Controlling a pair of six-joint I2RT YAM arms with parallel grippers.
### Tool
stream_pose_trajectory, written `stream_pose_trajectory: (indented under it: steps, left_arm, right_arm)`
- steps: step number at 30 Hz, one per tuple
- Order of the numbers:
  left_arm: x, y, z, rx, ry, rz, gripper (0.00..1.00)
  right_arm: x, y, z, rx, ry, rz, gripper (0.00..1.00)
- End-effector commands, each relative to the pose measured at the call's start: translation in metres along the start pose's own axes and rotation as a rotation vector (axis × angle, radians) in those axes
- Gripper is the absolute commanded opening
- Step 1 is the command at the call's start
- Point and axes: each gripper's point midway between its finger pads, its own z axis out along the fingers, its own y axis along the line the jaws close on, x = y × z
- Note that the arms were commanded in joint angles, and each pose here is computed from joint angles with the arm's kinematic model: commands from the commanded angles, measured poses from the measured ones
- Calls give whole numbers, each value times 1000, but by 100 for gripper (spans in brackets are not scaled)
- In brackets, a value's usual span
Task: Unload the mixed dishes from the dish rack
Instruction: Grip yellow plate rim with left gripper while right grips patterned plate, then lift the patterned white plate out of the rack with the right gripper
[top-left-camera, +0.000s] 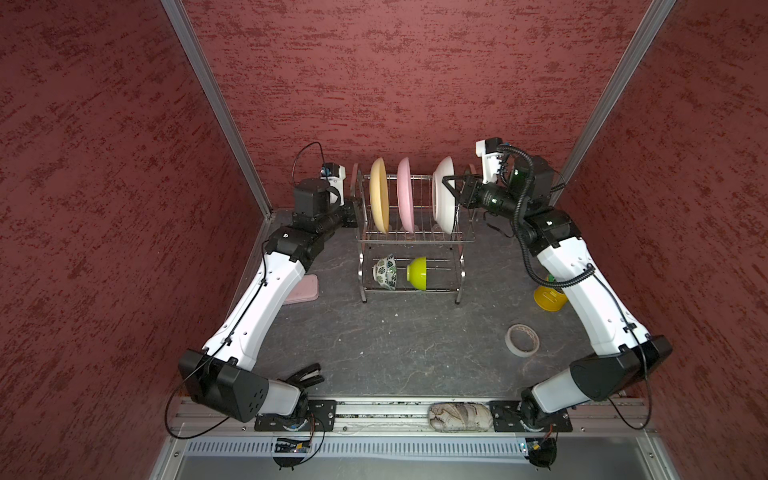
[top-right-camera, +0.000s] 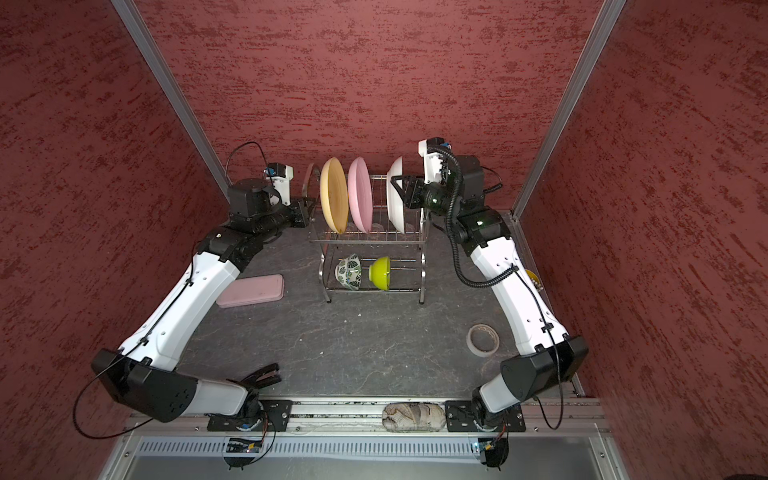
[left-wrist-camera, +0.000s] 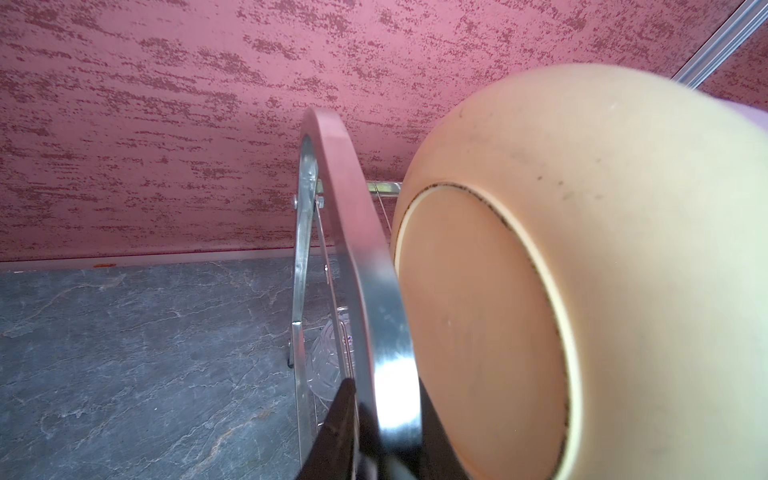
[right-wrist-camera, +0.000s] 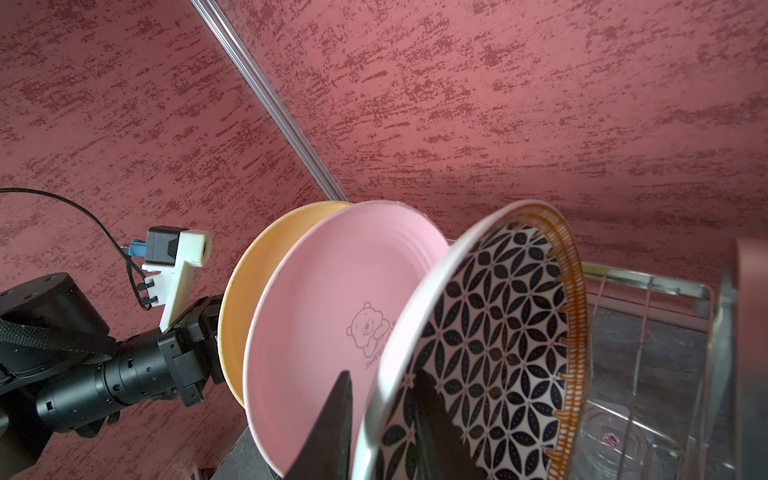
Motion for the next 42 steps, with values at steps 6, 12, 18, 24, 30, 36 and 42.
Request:
stream_pose_trajectory:
  steps: [6, 12, 18, 24, 30, 36, 42]
  left_arm:
    - [-7, 3, -1, -12, -32, -80, 9]
    - [-7, 3, -1, -12, -34, -76, 9]
    - [-7, 4, -1, -16, -33, -73, 9]
    - [-7, 4, -1, -16, -34, -71, 9]
    - [-7, 3, 0, -13, -33, -71, 9]
    - [-7, 3, 0, -13, -32, -70, 9]
    - [-5, 4, 1, -16, -27, -69, 9]
  right_arm:
    - [3, -4, 2, -23, 8, 36, 16]
    - [2, -1, 0, -45, -3, 45, 9]
    - [-3, 2, -4, -54, -25, 53, 4]
    - [-8, 9, -9, -77, -42, 63, 0]
    - [-14, 16, -13, -104, -56, 68, 0]
    - [-20, 28, -18, -147, -62, 68, 0]
    - [-29, 39, -24, -173, -79, 57, 0]
